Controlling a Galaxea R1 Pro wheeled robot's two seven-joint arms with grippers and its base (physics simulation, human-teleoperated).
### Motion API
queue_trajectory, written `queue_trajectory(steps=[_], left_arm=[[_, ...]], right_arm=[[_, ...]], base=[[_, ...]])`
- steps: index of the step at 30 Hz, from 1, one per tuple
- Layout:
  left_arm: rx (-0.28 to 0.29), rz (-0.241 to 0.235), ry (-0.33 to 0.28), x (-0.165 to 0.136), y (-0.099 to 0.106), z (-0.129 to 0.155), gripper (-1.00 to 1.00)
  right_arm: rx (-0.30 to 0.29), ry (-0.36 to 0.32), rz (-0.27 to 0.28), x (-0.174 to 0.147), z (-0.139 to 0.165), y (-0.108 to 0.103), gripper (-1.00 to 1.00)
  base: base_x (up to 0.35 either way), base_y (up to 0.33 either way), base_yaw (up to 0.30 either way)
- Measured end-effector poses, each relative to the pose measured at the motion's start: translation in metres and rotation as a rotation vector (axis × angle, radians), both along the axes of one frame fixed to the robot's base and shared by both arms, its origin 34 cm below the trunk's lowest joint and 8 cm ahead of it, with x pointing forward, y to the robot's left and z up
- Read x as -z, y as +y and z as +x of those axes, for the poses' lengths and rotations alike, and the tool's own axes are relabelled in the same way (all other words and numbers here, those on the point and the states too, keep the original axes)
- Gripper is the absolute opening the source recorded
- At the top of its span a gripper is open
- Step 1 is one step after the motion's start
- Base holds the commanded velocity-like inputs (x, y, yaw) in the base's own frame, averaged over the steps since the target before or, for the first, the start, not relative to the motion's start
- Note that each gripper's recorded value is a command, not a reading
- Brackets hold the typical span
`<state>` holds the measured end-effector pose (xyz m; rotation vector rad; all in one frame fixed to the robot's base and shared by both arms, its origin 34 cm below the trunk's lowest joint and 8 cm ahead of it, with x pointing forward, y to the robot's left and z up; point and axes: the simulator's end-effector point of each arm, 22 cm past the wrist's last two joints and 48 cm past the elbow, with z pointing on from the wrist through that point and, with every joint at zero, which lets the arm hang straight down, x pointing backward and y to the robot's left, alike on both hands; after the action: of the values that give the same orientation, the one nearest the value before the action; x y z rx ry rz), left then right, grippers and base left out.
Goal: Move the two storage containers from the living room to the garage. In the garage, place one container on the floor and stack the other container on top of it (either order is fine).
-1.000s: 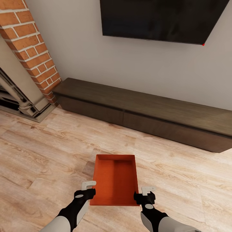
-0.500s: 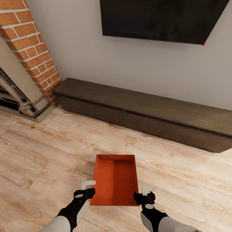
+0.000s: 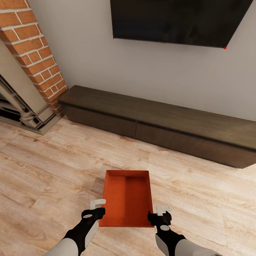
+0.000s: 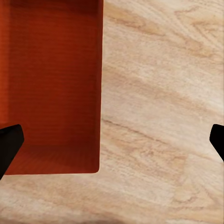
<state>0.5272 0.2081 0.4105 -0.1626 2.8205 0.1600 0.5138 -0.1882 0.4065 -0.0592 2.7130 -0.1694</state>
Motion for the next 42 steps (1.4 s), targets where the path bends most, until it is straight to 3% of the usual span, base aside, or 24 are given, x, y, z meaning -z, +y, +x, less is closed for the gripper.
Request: queue_trajectory(steps=[14,19,42], left_arm=[[0.007,0.002,0.014,0.026,0.000,-0.005,1.00],[0.008,0.004,0.013,0.035,0.002,-0.005,1.00],[0.008,0.006,0.012,0.078,0.003,-0.010,1.00]], right_arm=[[0.001,-0.019,0.008,0.023,0.002,0.002,1.00],[-0.013,-0.031,0.045,0.032,0.004,0.010,1.00],[-0.024,-0.056,0.084,0.073,0.003,0.019,1.00]], base=[[0.000,0.000,0.000],[0.000,0.000,0.000],[0.000,0.000,0.000]])
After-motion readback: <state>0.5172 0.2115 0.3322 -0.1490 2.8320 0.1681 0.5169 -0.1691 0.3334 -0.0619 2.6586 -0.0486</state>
